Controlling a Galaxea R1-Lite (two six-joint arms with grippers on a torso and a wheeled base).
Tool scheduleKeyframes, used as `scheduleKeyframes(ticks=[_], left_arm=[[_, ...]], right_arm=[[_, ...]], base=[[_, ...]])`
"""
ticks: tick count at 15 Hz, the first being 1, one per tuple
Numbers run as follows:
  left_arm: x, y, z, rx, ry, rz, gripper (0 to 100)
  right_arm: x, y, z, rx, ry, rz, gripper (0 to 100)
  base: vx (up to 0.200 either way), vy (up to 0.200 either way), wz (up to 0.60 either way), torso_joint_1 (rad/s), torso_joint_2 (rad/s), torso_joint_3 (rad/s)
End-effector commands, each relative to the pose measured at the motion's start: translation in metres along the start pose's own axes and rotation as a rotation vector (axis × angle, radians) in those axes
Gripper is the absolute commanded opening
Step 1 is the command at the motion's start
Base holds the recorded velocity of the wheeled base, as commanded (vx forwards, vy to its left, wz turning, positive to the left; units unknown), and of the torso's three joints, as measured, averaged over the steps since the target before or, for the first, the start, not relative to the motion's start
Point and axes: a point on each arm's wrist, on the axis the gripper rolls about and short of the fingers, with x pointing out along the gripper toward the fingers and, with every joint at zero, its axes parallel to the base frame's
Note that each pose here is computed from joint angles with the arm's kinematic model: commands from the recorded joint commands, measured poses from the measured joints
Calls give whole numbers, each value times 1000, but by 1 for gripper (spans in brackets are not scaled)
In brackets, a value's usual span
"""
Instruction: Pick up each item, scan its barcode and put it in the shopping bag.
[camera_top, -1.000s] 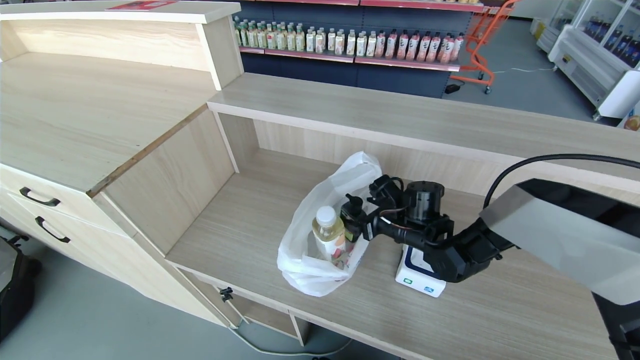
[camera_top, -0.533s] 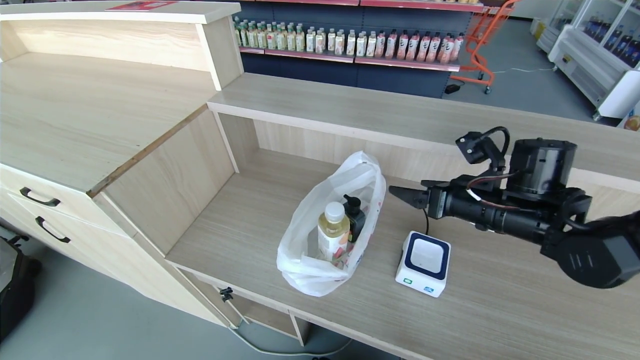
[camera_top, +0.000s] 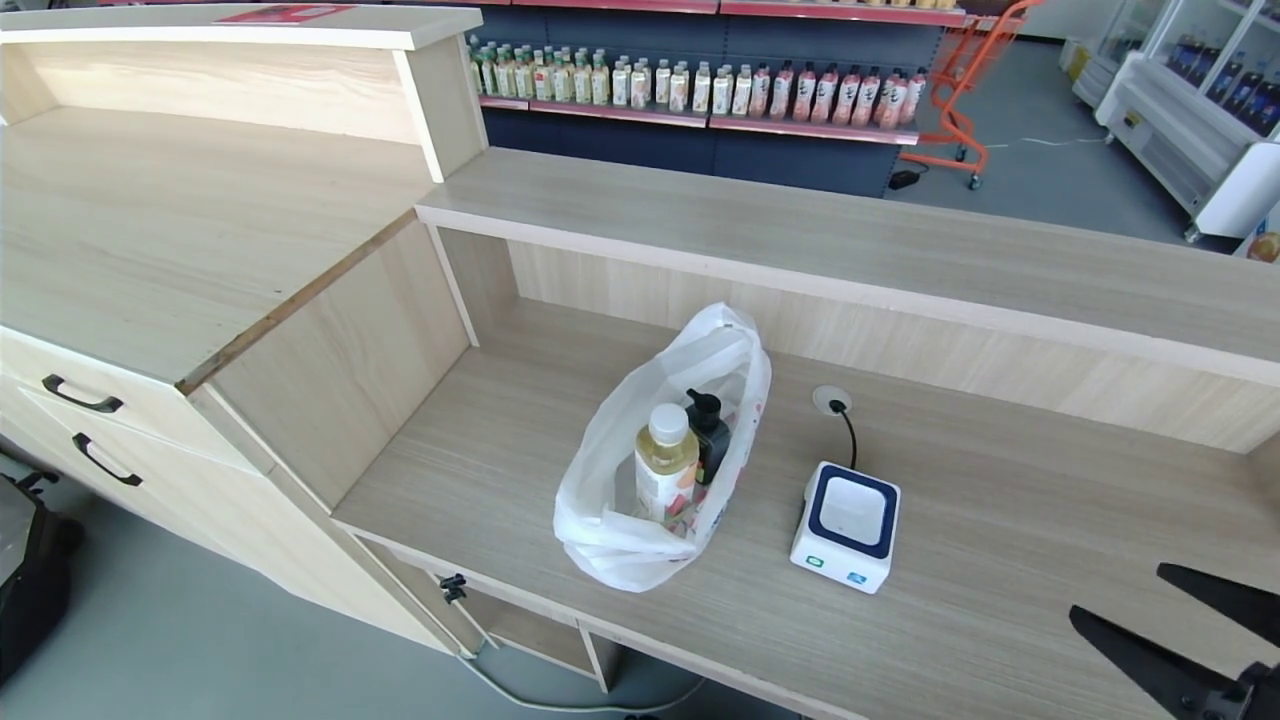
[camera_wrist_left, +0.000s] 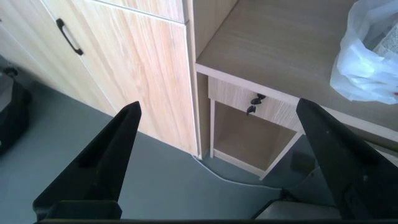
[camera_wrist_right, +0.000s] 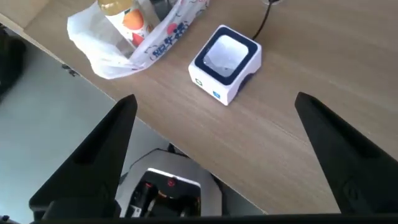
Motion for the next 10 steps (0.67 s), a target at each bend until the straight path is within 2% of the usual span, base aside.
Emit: scheduleKeyframes(ticks=[1, 2, 4, 8, 10], left_arm=[[0, 0, 0, 0, 0, 1, 100], [0, 0, 0, 0, 0, 1, 100], [0, 0, 0, 0, 0, 1, 100], [0, 0, 0, 0, 0, 1, 100], [0, 0, 0, 0, 0, 1, 100]], right_arm=[[-66, 11, -59, -54, -103, -270, 100], [-71, 11, -68, -35, -88, -347, 100], [-82, 15, -80, -17, -175, -333, 100], [-82, 16, -80, -42, -179, -336, 100], [-86, 19, -83, -76, -234, -343, 100]], base=[[0, 0, 0, 0, 0, 0], [0, 0, 0, 0, 0, 0], [0, 0, 0, 0, 0, 0], [0, 0, 0, 0, 0, 0], [0, 0, 0, 0, 0, 0]])
